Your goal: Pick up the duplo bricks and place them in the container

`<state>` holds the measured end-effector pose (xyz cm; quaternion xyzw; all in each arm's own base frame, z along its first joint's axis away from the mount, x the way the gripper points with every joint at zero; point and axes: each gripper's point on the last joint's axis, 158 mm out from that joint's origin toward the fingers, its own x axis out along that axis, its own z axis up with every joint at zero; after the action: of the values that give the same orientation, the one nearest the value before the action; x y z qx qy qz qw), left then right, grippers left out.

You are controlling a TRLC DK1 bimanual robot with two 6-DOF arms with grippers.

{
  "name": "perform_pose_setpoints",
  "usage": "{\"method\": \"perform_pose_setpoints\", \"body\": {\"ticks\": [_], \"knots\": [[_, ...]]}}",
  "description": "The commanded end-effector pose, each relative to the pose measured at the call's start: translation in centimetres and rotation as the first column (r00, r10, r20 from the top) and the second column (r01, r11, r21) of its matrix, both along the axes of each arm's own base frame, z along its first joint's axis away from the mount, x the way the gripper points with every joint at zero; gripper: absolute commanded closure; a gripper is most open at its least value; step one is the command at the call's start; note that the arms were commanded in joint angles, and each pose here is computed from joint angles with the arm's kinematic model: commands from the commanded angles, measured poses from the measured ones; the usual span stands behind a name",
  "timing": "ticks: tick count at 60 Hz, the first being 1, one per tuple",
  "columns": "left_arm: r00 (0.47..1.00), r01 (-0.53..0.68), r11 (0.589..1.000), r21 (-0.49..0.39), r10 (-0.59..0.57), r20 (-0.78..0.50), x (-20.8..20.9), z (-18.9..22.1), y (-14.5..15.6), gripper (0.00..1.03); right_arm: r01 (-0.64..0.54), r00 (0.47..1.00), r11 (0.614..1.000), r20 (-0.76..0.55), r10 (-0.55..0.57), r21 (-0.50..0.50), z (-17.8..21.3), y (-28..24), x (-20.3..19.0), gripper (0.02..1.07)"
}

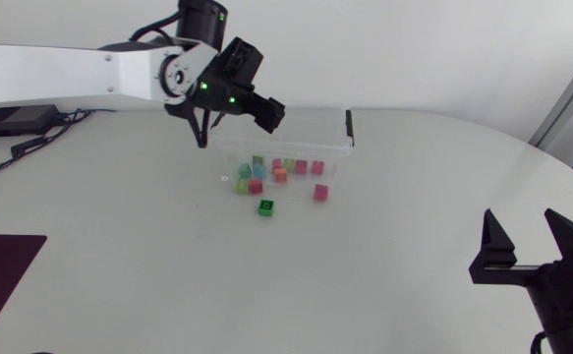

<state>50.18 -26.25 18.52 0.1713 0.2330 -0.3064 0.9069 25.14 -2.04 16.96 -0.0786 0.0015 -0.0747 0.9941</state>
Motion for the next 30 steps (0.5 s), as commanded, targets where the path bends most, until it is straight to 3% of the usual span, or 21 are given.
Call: {"method": "perform_pose_setpoints", "body": {"ticks": [1,12,30], "knots": [[0.998,-0.063,0.997,-0.035,0.062,-0.023,-2.2,0.3,2.0,0.06,-0.004,1.0,1.0,-0.017,0.004,0.017,-1.0,0.1,0.1,0.07],[0.985,-0.148,0.989,-0.002,0.147,-0.09,-5.6,-4.0,4.9,0.08,-0.004,1.0,1.0,-0.017,0.004,0.017,-1.0,0.1,0.1,0.07],[0.983,-0.114,0.993,0.019,0.116,-0.14,-10.1,-10.3,5.1,0.05,-0.004,1.0,1.0,-0.017,0.004,0.017,-1.0,0.1,0.1,0.07]]}}
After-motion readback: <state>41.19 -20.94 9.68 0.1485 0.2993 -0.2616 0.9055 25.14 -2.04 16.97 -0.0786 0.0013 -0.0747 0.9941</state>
